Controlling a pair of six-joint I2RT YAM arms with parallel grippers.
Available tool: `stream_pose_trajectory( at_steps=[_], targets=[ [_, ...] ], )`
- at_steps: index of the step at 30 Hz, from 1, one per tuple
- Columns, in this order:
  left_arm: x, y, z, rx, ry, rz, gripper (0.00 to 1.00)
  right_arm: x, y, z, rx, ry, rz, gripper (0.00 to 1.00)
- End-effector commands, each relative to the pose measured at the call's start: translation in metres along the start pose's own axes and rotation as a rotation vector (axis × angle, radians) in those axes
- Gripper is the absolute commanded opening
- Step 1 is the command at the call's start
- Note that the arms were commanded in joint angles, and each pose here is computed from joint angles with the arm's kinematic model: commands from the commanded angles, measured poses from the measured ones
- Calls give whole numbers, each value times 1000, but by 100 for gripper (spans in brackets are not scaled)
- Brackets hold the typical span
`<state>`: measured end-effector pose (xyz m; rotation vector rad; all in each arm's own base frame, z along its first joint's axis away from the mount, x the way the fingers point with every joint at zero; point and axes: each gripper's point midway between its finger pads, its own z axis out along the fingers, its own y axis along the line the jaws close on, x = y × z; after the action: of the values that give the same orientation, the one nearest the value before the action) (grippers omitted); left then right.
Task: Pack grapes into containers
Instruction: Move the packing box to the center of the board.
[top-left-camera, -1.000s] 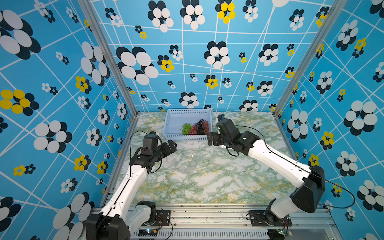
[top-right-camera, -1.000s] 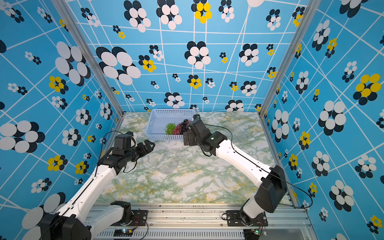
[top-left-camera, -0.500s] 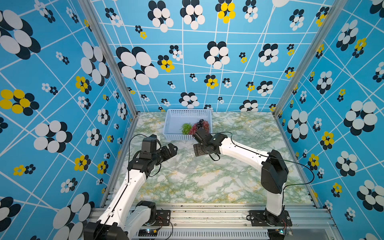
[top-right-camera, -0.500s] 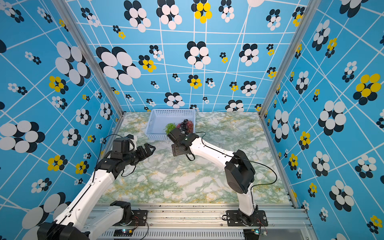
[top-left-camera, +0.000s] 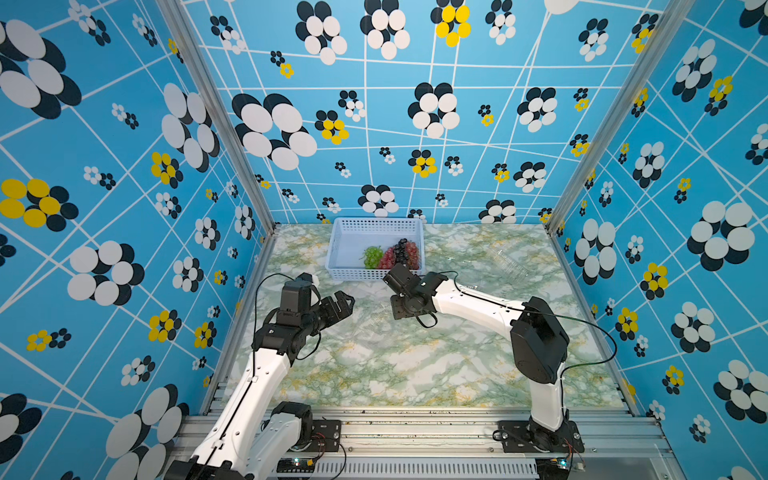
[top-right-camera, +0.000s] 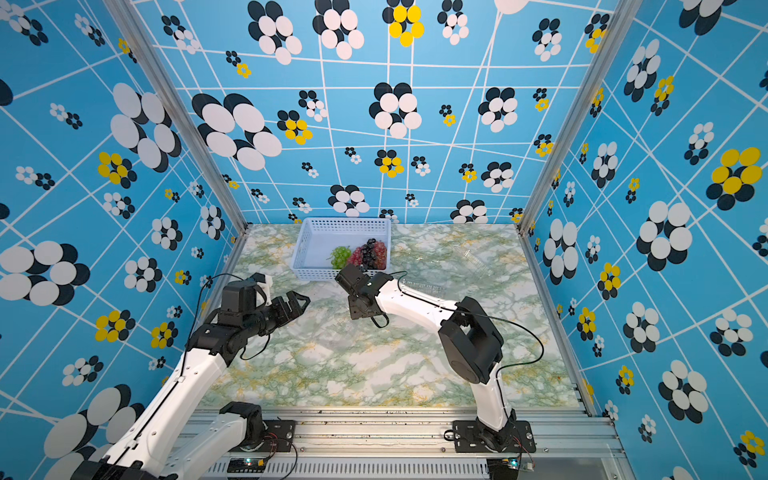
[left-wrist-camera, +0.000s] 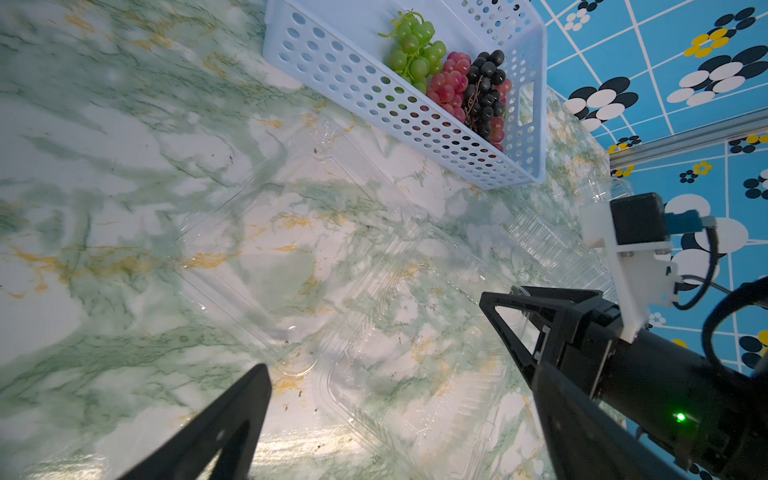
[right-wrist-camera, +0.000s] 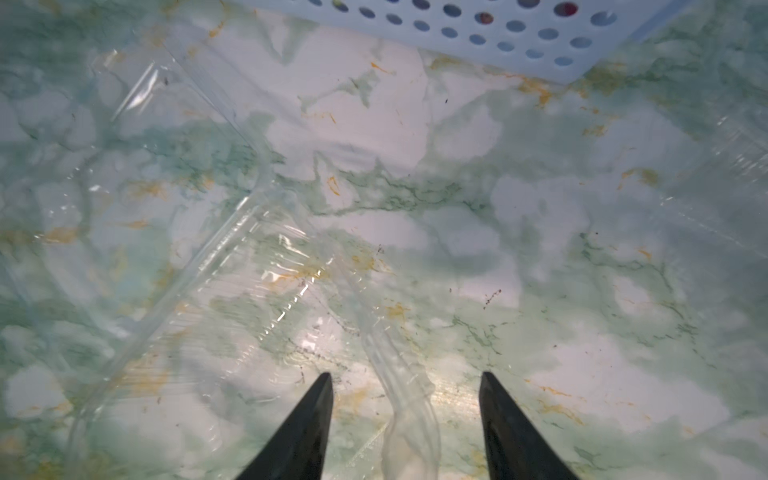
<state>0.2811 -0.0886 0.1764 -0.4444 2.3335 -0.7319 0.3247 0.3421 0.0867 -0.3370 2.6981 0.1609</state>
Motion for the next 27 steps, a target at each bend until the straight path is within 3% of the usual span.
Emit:
stream_pose_trajectory(
  at_steps=[1,6,8,15,21,27],
  targets=[
    [6,3,-1,-4,17,-1,100,11,8,18,-14,32,9,47],
    [9,2,-1,4,28,-2,100,11,14,36,-22,36,28,33],
    [9,2,-2,3,28,-3,100,-5,24,34,-40,6,30,24],
    [11,3,-1,1,36,-2,100,-42,45,48,-56,-57,-5,14],
    [11,4,0,-7,38,-6,99,-68,60,54,-95,-70,-107,20],
    [10,6,5,-14,47,-14,100,-74,49,56,-70,-68,-197,37]
  ],
)
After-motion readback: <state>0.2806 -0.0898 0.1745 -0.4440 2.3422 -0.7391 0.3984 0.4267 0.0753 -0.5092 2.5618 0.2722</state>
